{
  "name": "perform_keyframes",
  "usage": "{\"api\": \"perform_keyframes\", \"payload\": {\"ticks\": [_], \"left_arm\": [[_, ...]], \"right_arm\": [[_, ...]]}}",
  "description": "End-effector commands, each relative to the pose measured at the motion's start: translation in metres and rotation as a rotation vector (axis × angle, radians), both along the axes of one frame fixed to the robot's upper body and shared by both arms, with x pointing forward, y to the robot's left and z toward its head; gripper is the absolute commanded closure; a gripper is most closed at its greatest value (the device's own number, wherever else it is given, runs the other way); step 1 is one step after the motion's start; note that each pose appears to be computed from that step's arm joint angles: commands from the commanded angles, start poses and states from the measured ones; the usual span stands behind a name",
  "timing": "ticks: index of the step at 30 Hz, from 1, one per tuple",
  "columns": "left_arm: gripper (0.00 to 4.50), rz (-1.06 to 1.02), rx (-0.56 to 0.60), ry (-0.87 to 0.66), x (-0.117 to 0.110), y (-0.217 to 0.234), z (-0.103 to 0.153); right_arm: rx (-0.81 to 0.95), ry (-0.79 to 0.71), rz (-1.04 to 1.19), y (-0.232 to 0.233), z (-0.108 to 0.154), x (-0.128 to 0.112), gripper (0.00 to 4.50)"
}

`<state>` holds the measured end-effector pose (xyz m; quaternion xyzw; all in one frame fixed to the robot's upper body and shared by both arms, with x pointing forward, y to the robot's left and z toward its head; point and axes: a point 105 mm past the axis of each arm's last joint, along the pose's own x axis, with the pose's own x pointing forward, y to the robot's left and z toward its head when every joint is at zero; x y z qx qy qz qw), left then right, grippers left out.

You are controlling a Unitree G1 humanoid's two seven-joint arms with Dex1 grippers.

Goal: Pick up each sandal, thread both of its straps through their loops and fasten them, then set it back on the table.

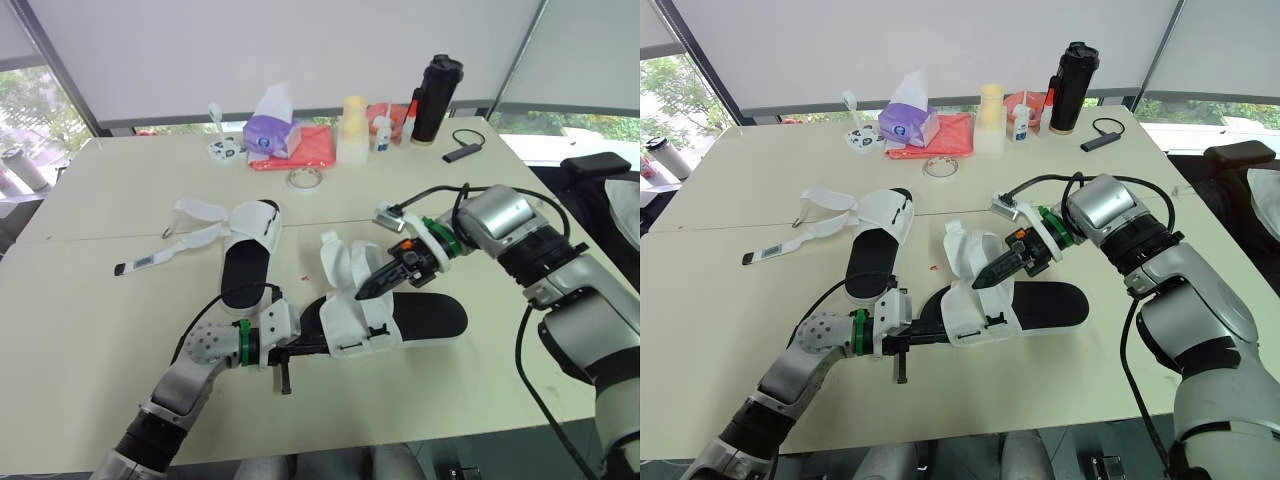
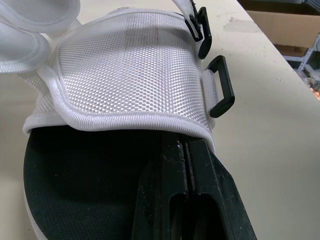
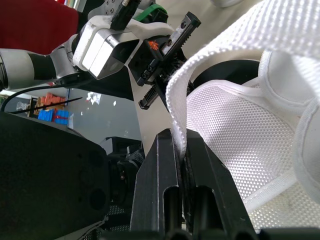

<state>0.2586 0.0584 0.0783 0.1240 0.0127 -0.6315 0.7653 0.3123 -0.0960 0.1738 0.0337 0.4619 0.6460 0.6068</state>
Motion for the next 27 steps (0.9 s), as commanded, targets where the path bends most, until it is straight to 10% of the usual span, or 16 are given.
{"api": "perform_keyframes", "payload": {"ticks": [1, 14, 27], "left_arm": [[4.50, -0.012, 0.012, 0.010, -0.004, -0.003, -0.005], [4.50, -0.009, 0.014, 0.005, -0.004, -0.003, -0.004], [4.50, -0.006, 0.014, 0.005, -0.004, -0.003, -0.004]], "right_arm": [[-0.014, 0.006, 0.010, -0.001, -0.006, 0.000, 4.45], [-0.107, -0.041, -0.046, -0.020, -0.038, 0.019, 4.45], [0.017, -0.067, -0.054, -0.013, -0.005, 0.013, 4.45]]}}
